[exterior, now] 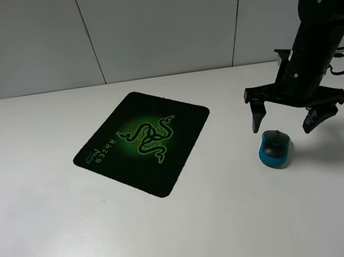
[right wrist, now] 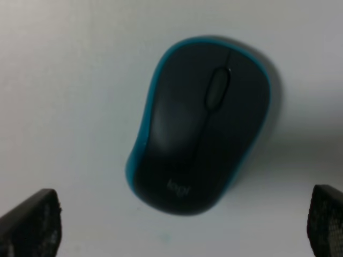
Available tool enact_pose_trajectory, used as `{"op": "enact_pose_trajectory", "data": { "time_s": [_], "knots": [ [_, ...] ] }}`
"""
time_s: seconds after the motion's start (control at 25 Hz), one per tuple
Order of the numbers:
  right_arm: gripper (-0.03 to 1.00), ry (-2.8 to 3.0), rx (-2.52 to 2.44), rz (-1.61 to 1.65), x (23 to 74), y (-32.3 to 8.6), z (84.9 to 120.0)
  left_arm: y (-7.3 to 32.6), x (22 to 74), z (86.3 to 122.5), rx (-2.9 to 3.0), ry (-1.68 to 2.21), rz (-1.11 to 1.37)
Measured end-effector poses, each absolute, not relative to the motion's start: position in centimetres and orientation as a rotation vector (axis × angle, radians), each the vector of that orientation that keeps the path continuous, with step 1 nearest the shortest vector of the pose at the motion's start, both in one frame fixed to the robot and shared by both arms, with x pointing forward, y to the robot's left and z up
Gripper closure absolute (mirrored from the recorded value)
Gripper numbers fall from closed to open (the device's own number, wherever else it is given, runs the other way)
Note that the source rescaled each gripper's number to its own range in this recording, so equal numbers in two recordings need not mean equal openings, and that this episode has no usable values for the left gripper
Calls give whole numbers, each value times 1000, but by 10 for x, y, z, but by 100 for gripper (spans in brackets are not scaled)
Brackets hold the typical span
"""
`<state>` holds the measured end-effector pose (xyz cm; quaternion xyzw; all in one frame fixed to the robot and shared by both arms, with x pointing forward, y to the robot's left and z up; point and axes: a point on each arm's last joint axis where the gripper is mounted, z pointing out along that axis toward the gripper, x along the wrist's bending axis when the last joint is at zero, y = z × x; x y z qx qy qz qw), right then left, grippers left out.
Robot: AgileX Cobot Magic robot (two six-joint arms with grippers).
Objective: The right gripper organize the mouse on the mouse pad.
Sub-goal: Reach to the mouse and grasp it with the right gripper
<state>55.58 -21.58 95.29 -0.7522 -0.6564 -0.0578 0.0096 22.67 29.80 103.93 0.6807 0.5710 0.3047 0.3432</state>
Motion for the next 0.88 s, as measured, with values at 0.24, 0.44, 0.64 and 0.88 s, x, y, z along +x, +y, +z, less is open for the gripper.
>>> {"op": "enact_pose_trajectory", "data": {
  "time_s": [0.24, 0.44, 0.64, 0.88],
  "knots": [
    [-3, -2028, -2342, -116, 563, -214, 924, 298, 227, 1039, 1769, 1484, 792],
    [-3, -2021, -2340, -91, 566, -213, 910, 298, 227, 1039, 1769, 1484, 792],
    [-3, -2011, -2337, -65, 567, -213, 899, 298, 227, 1039, 1769, 1484, 792],
    [-3, -1994, -2348, -51, 569, -213, 888, 298, 227, 1039, 1769, 1484, 792]
  ]
}}
